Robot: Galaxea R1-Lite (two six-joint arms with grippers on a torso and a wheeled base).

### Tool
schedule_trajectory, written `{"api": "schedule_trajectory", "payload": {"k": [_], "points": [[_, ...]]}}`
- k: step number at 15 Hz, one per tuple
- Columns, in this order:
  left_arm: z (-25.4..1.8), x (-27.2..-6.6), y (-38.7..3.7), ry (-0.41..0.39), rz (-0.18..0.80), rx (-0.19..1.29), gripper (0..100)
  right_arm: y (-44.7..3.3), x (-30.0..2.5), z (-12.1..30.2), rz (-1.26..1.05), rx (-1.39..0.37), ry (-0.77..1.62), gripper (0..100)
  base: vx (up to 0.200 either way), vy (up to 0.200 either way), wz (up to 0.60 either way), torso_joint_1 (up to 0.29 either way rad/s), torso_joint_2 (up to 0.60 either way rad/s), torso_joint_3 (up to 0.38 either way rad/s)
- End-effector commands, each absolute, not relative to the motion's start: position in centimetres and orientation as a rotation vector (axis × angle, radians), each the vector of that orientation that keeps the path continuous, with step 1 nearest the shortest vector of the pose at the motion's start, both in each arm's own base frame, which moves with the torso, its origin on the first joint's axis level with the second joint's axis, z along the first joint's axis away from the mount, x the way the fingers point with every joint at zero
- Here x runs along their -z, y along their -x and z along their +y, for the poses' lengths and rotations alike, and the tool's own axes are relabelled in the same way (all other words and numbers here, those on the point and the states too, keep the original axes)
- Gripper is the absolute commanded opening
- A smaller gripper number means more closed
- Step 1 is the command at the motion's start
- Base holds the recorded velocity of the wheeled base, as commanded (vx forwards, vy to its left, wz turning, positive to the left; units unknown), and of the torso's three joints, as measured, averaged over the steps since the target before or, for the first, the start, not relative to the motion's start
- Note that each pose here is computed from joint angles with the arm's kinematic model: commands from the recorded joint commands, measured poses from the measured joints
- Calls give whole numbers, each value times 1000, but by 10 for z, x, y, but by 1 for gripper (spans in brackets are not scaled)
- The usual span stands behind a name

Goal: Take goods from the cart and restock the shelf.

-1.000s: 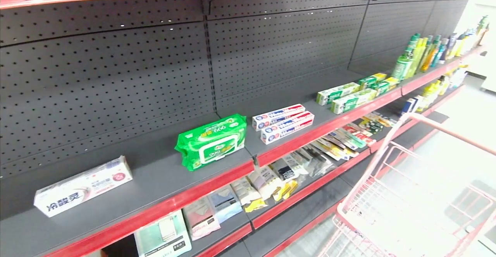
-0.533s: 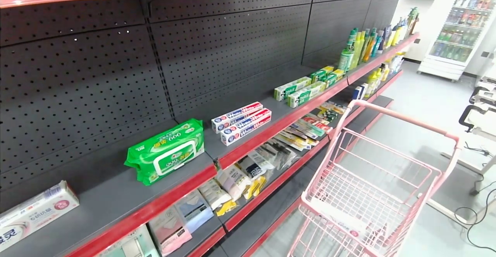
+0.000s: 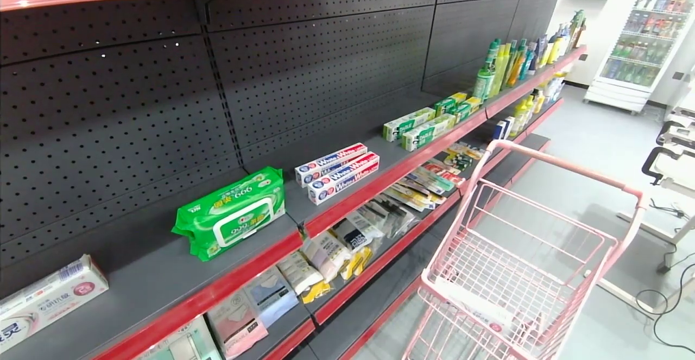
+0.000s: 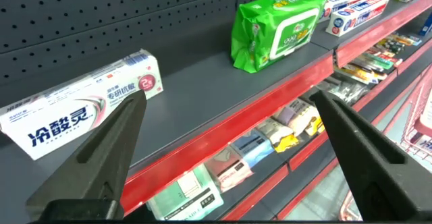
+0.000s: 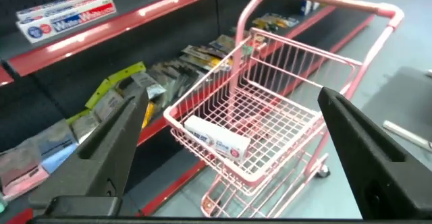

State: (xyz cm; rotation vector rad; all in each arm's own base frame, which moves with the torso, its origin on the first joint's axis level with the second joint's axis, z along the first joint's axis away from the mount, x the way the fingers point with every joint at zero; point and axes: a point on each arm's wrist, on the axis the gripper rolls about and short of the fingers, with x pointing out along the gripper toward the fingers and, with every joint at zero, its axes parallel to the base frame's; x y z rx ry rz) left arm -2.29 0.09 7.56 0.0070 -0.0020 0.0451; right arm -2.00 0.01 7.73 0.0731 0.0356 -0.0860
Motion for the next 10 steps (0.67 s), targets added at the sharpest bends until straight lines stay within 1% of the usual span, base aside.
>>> {"api": "schedule_trajectory", "payload": {"k": [1,2,3,4,5,6,7,8,10], "points": [[1,-76,23,-6,-1,-48,100,7,-132,0,70,179,-110,100,0,0,0,0,0,0],[1,-76,23,-6,-1,-46,100,-20,-204,-4,35,207,-227,100,0,0,0,0,0,0],[1,-76,23,-6,-1,-46,100,-40,-256,-7,-15,182,-217,100,0,0,0,0,0,0],[1,-76,23,-6,-1,-46,100,-58,-270,-9,16,166,-155,100,0,0,0,0,0,0],[1,-76,23,-6,-1,-48,100,-77,-262,-10,105,117,-76,100,0,0,0,0,0,0],[1,-76,23,-6,-1,-48,100,-86,-256,-11,150,98,-69,100,0,0,0,0,0,0],[1,-76,23,-6,-1,-48,100,-130,-237,-20,307,78,-93,100,0,0,0,0,0,0],[1,-76,23,-6,-1,-48,100,-158,-224,-32,404,104,-71,100,0,0,0,0,0,0],[1,-76,23,-6,-1,-48,100,-189,-189,-51,598,58,30,100,0,0,0,0,0,0]]}}
